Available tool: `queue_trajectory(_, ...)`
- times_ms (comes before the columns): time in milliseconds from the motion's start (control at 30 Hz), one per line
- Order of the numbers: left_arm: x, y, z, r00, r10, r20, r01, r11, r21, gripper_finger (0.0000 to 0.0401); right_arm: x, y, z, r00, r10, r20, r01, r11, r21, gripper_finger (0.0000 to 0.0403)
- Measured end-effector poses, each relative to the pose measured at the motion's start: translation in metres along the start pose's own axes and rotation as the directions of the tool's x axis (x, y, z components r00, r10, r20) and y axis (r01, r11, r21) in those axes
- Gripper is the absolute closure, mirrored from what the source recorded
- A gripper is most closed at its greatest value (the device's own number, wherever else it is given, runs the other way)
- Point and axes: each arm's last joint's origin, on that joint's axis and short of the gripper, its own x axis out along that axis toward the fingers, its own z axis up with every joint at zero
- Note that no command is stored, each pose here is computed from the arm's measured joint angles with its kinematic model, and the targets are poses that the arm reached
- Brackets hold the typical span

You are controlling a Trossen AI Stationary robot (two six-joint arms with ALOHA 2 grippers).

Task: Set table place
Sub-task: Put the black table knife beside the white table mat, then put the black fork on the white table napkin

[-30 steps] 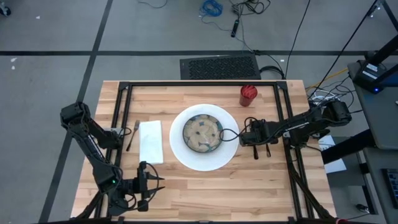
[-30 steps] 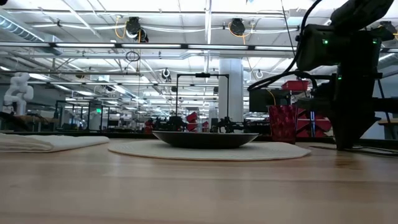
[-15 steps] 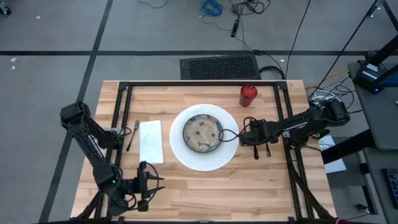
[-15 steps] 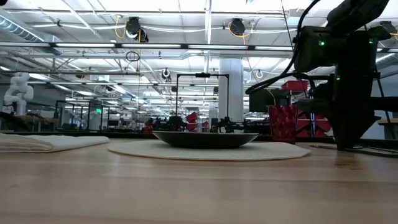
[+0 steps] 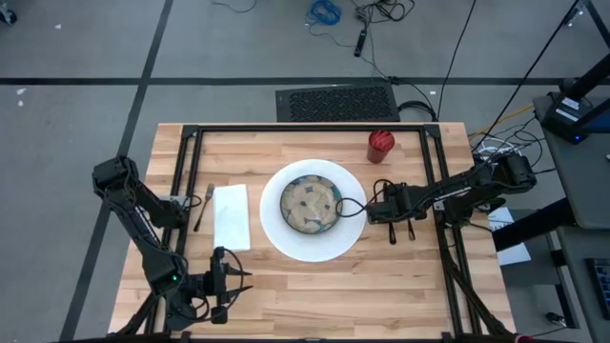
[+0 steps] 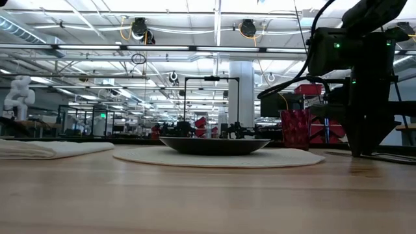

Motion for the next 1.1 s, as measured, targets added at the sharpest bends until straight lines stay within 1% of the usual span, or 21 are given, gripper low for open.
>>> queue_trajectory(300,0.0,0.0,0.0,1.0,0.0,0.0,0.0,1.0,0.0,0.0272,-0.003,0.0,0.0,1.0,0.021,-0.001,-0.021,1.0,-0.011,0.032)
queue_trajectory(700,0.0,0.0,0.0,1.0,0.0,0.0,0.0,1.0,0.0,0.0272,-0.02,-0.005,0.004,0.994,0.113,0.0,-0.113,0.994,0.008,0.0316)
queue_trajectory(800,0.0,0.0,0.0,1.0,0.0,0.0,0.0,1.0,0.0,0.0272,-0.037,-0.006,0.009,0.993,0.116,0.033,-0.116,0.993,-0.002,0.0316)
queue_trajectory(967,0.0,0.0,0.0,1.0,0.0,0.0,0.0,1.0,0.001,0.0272,-0.074,-0.012,0.02,0.991,0.08,0.108,-0.077,0.996,-0.034,0.0316)
queue_trajectory(1033,0.0,0.0,0.0,1.0,-0.001,-0.001,0.001,1.0,-0.001,0.0272,-0.087,-0.011,0.023,0.988,0.089,0.126,-0.082,0.995,-0.056,0.0316)
queue_trajectory(1100,0.0,-0.001,-0.001,0.999,-0.025,-0.02,0.024,1.0,-0.018,0.0272,-0.098,-0.008,0.026,0.979,0.134,0.155,-0.119,0.988,-0.102,0.0316)
